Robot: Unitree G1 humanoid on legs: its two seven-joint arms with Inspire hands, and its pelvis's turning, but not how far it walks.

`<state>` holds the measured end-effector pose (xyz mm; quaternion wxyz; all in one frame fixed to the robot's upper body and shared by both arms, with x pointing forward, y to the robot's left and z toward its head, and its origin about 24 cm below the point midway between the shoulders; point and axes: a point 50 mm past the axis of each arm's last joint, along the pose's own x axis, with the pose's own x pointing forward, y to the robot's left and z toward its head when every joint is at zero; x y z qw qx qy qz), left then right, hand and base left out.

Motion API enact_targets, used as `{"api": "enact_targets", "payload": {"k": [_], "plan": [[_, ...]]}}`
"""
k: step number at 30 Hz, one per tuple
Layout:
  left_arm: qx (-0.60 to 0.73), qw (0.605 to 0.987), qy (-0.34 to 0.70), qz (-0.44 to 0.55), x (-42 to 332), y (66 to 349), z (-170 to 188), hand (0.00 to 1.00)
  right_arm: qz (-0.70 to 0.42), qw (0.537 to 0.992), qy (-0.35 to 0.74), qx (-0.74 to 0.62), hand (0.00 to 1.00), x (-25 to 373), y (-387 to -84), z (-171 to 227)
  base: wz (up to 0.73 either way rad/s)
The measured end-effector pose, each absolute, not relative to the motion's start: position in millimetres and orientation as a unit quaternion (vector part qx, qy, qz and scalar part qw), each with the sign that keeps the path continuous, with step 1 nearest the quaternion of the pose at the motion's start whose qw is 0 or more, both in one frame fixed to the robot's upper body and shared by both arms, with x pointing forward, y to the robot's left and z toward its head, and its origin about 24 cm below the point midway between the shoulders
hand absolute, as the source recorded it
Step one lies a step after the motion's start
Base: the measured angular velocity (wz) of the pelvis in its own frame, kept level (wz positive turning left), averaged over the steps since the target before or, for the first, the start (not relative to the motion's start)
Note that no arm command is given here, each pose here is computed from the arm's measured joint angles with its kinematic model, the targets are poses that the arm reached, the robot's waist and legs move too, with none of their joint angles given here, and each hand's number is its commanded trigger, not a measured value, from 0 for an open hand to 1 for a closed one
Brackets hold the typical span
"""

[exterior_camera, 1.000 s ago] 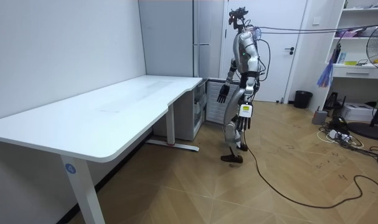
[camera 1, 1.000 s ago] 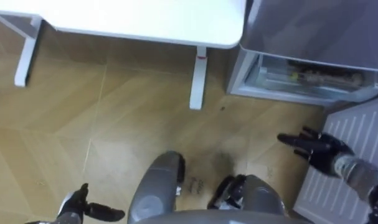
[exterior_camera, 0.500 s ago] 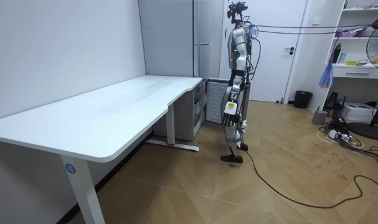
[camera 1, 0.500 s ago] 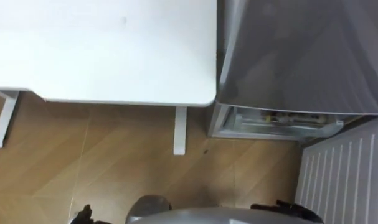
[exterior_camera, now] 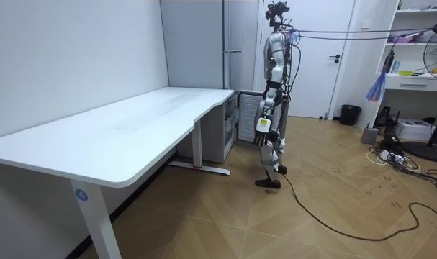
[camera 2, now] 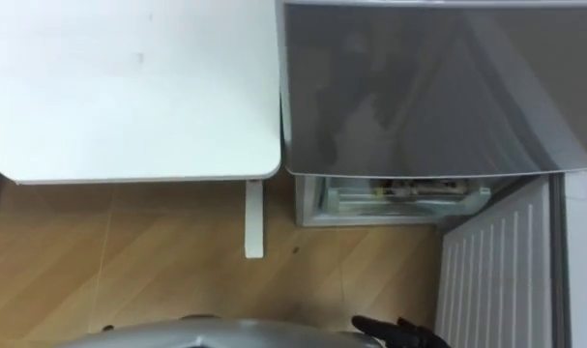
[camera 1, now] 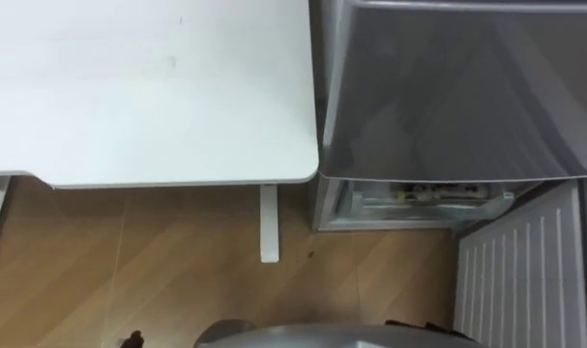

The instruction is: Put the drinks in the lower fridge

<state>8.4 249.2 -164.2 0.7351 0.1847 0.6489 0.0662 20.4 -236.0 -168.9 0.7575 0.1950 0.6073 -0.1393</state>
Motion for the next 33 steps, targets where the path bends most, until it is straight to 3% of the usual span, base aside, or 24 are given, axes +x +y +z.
{"api": "enact_targets", "payload": {"k": [21, 28, 33], "plan": [[0.174, 0.712, 0.677, 0.072, -9.5, 248.3, -166.0, 0.00, -0.126, 0.767, 0.620, 0.107, 0.00, 33.1, -237.6, -169.1, -0.05], [0.180, 0.722, 0.663, 0.077, 1.1, 248.6, -165.6, 0.00, -0.137, 0.784, 0.606, -0.012, 0.00, 47.6, -245.0, -165.3, -0.05], [0.188, 0.740, 0.640, 0.083, 11.2, 249.5, -164.1, 0.00, -0.136, 0.829, 0.519, -0.154, 0.00, 85.8, -253.0, -148.5, -0.21]]}}
